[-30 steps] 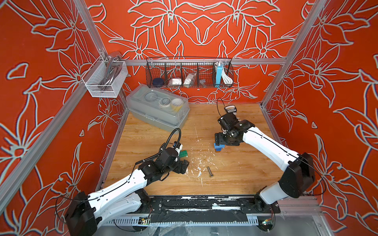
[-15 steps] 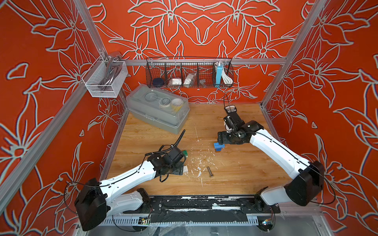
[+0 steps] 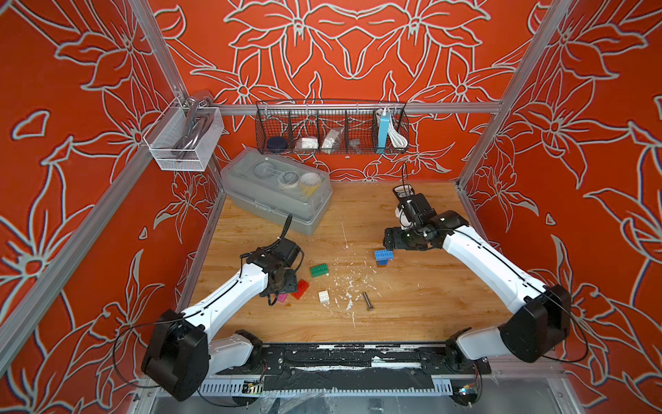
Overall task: Assemble a spoon with lego
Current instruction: Pick up the lego brick from the center of the board.
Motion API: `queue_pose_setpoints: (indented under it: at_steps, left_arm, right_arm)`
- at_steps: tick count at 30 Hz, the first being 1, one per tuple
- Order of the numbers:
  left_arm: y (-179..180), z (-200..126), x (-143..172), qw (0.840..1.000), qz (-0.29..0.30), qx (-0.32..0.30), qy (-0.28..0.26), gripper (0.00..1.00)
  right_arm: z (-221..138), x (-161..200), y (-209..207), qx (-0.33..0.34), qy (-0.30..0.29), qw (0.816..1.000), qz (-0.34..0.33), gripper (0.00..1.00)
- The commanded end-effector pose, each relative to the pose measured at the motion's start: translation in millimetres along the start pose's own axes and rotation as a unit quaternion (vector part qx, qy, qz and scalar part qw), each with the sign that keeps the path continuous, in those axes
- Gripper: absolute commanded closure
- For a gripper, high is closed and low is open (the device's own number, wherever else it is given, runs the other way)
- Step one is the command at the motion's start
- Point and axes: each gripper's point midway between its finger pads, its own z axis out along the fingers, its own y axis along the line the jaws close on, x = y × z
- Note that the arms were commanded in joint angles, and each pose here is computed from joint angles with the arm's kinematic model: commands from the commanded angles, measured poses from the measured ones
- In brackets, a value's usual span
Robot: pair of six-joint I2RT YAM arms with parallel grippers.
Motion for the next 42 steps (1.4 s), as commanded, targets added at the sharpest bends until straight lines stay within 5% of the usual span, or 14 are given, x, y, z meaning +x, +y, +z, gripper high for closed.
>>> queue_pose_setpoints:
  at_steps: [1, 11, 18, 28, 37, 42]
  left_arm:
    - [-5, 15, 11, 0.999, -0.013, 0.02, 0.041, 0.31]
    - [0, 37, 21, 0.997, -0.02, 0.003, 0.076, 0.39]
    - [7, 36, 18, 0.997, -0.017, -0.018, 0.068, 0.56]
    - [14, 43, 14, 0.995, 0.001, -0.055, 0.08, 0.45]
    - [12, 46, 15, 0.994, 0.01, -0.057, 0.091, 0.6]
    - [14, 23, 6, 0.996, 0.015, -0.063, 0.063, 0.86]
  right_arm:
    - [-1, -5, 5, -0.021, -0.002, 1.0, -0.009, 0.13]
    - [6, -9, -2, -0.033, 0.003, 0.999, -0.004, 0.13]
    - [6, -11, -6, -0.043, 0.002, 0.999, 0.004, 0.13]
    - [6, -7, -12, -0.046, 0.003, 0.999, 0.011, 0.13]
    - [4, -9, -12, -0.051, 0.002, 0.999, 0.016, 0.14]
    - [0, -7, -16, -0.049, -0.003, 0.999, 0.021, 0.14]
